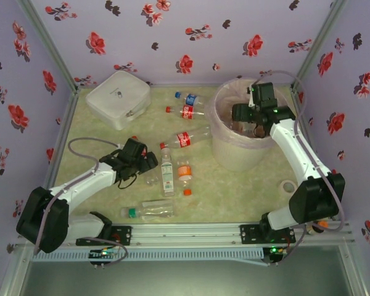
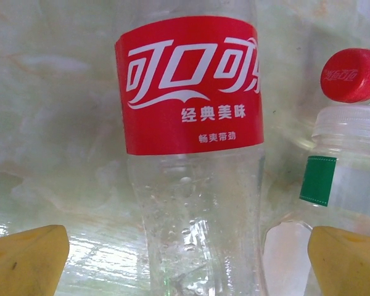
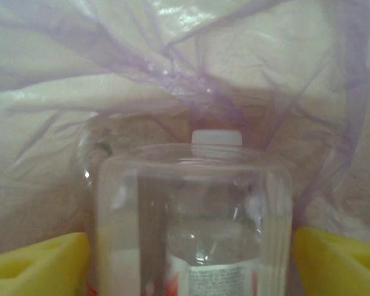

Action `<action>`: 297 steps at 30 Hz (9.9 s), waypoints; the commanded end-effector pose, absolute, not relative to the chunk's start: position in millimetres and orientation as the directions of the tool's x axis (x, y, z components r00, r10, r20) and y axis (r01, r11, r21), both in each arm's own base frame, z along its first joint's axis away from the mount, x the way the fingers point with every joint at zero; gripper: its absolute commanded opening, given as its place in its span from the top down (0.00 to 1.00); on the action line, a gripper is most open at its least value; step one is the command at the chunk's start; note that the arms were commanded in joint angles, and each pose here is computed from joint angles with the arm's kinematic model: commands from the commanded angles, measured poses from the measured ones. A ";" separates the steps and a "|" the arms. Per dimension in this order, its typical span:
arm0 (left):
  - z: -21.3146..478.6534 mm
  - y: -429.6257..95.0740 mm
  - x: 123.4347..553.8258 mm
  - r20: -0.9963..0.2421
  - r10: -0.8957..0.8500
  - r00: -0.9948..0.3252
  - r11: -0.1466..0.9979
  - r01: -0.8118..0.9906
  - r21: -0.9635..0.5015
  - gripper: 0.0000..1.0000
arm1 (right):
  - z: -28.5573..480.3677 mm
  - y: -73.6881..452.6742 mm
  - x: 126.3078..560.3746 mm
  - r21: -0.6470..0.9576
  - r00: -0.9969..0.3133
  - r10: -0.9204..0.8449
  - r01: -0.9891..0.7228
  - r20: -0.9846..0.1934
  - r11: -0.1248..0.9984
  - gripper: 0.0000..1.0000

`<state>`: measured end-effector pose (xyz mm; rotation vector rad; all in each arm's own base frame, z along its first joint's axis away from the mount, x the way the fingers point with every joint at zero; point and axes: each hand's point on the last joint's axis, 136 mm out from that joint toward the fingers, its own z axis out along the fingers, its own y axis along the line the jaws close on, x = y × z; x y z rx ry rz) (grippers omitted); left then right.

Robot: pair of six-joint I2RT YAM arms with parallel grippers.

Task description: Put the plastic bottles in the bin

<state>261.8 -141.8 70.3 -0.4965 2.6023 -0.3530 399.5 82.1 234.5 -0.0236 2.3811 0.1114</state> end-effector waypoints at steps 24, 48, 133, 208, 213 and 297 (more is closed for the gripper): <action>52.6 -157.4 228.5 -0.265 -0.453 -0.851 0.864 -0.347 -0.364 0.30 | 367.6 81.6 335.5 0.099 -0.444 -0.001 -0.202 -0.896 0.974 0.00; 208.0 -176.2 279.8 -0.679 -0.058 -0.732 0.943 0.184 -0.278 0.69 | 421.8 193.8 308.6 0.373 -0.394 0.161 -0.552 -0.905 0.746 0.10; 136.5 -214.6 285.7 -0.579 -0.096 -0.809 0.938 0.121 -0.324 0.02 | 404.7 60.7 383.9 -0.133 -0.445 -0.132 -0.029 -0.886 0.991 1.00; 74.9 -208.2 82.0 -0.114 0.604 -0.789 0.788 0.612 -0.066 0.00 | 368.0 97.6 368.9 0.238 -0.444 0.127 -0.204 -0.887 0.949 0.09; 64.0 -211.0 78.6 -0.111 0.639 -0.761 0.757 0.648 -0.080 0.00 | 371.3 95.2 369.3 0.227 -0.437 0.122 -0.197 -0.891 0.954 0.09; 360.1 -283.0 263.8 -0.981 0.106 -0.161 0.581 0.811 -0.070 0.41 | 376.3 331.0 258.5 0.524 -0.580 -0.233 -0.811 -0.781 0.262 0.01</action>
